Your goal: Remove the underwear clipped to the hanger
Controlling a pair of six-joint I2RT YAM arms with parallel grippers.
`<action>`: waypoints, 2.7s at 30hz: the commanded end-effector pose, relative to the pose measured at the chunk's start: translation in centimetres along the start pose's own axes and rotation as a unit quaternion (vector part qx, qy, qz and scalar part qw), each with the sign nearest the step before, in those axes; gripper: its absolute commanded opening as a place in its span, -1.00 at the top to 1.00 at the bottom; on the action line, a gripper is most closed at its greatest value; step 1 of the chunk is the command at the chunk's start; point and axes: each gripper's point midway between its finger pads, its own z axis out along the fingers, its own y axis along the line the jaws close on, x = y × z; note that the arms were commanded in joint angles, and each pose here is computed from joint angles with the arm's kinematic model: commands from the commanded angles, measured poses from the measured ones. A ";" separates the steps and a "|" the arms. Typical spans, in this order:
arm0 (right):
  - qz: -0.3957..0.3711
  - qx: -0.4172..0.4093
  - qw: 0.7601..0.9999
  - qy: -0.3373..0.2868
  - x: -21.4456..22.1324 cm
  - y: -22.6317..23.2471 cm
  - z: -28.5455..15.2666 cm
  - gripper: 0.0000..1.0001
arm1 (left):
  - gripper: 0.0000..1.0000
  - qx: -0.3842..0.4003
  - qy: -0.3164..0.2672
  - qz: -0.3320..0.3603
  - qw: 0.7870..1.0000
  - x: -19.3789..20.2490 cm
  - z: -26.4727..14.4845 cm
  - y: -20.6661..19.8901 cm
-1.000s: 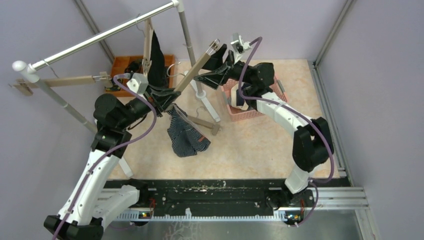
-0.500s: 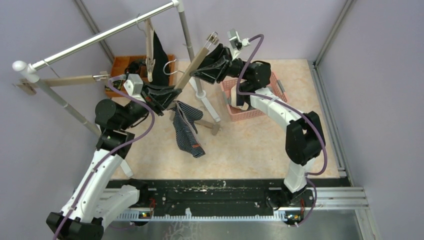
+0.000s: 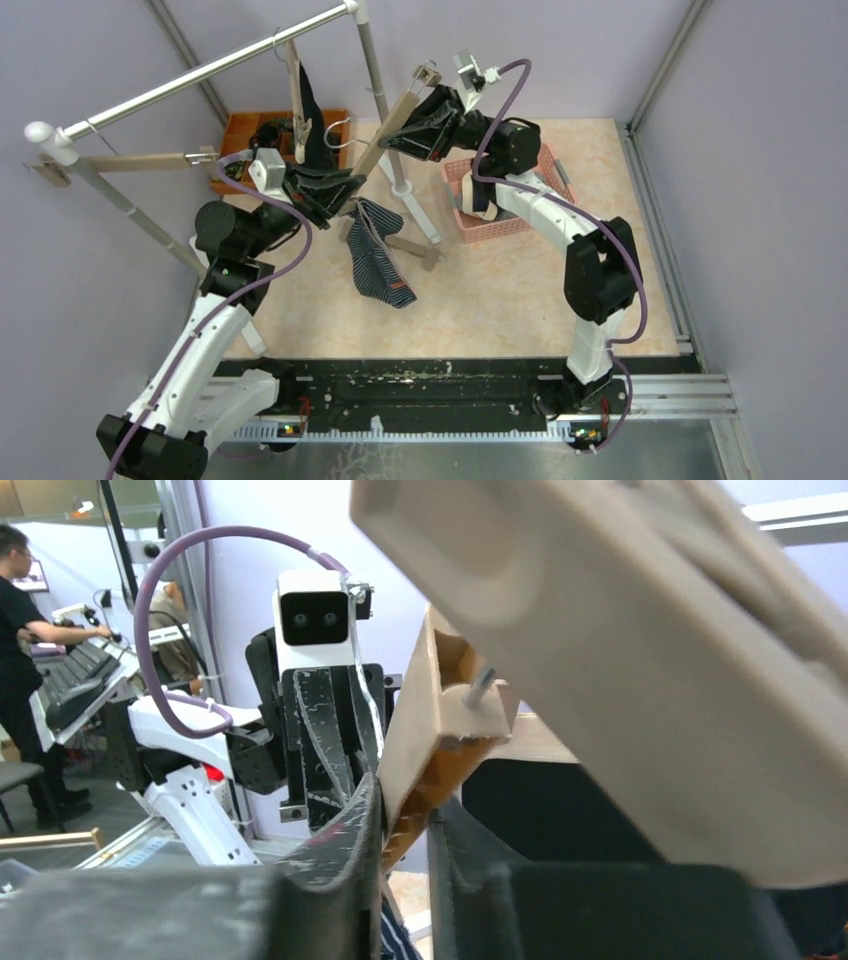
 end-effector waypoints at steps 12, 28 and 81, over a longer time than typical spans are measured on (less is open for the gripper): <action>-0.019 -0.013 1.000 -0.013 -2.1 1.5 1.9 1.00 | 0.95 0.041 -0.009 0.003 0.999 -0.1 0.9 -0.8; -0.045 -0.007 0.999 -0.014 -3.1 1.8 2.1 1.00 | -0.04 -0.006 0.068 0.037 0.997 1.4 -3.1 -1.6; -0.051 -0.025 0.998 -0.016 -4.0 3.8 2.0 1.00 | -0.37 -0.013 -0.005 0.035 0.999 3.2 -5.0 -2.1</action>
